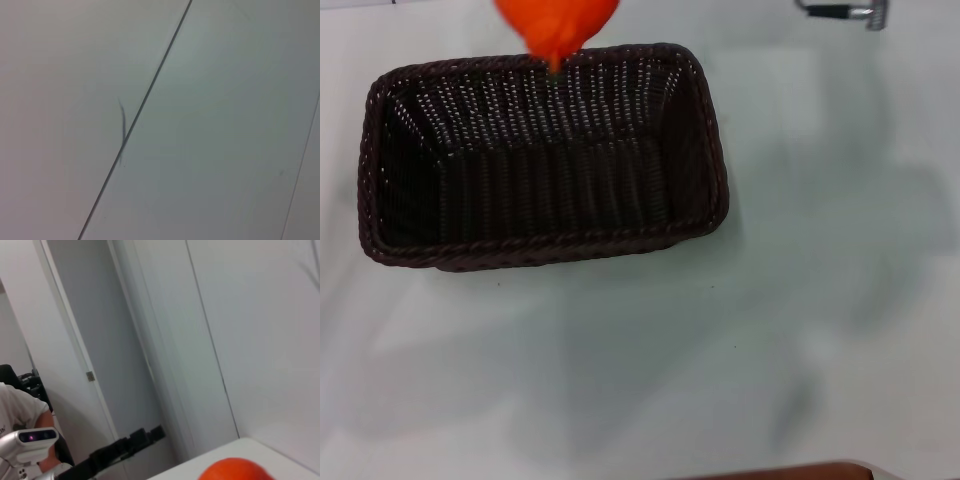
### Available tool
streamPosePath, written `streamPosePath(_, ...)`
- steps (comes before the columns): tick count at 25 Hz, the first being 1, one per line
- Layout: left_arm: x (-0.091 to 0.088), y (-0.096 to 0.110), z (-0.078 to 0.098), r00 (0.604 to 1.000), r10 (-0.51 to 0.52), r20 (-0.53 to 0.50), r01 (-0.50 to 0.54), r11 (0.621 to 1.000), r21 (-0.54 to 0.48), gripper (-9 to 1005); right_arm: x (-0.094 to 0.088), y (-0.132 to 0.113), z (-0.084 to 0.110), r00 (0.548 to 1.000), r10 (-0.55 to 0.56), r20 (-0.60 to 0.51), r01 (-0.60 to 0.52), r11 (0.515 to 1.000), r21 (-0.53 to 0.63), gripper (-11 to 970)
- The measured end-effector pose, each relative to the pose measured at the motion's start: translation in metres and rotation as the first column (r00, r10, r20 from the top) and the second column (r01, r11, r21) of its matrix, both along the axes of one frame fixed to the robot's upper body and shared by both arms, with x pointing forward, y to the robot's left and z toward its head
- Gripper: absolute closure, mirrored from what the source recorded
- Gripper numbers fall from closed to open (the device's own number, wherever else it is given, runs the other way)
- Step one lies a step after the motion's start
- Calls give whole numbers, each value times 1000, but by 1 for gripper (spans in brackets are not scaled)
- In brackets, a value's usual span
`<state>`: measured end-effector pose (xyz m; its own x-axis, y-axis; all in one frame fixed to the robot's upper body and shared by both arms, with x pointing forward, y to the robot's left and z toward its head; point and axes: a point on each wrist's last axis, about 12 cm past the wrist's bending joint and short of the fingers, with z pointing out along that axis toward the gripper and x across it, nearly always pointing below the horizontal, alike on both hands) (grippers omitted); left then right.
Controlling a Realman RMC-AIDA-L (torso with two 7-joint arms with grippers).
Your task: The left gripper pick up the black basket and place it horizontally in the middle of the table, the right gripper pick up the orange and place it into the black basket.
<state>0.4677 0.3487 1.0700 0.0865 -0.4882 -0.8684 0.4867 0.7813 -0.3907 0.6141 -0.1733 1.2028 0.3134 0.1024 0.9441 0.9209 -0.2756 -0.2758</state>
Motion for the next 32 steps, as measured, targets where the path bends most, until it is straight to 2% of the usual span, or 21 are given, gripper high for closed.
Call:
streamPosePath(7,-2,0,-1,1000,2,0,-2,1000,-2,130,2,7,-15,999,-24,-45,24,1000,-12,773)
streamPosePath(13,-2,-3,3,999,-11,34,11,1000,-3,129,1,2,-20,998,-37,-57,37,999,-12,493)
streamPosePath(18,-4,-6,5,997,10,81,-5,998,-61,129,0,-3,-22,997,-57,-48,58,998,19,279)
streamPosePath(20,-6,-7,6,994,20,105,-10,995,-94,128,-2,-11,-24,996,-91,-14,91,994,60,198)
streamPosePath(23,-8,-10,5,991,34,129,-18,993,-118,128,-5,-31,-33,977,-205,53,196,971,135,77)
streamPosePath(25,-11,-14,4,986,53,157,-33,991,-128,127,-9,-49,-49,945,-316,89,298,939,172,56)
streamPosePath(28,-15,-18,5,975,81,208,-50,988,-148,126,-17,-78,-77,859,-497,121,464,857,225,24)
streamPosePath(32,-23,-24,5,954,140,267,-80,971,-225,126,-36,-114,-107,667,-723,179,657,684,317,25)
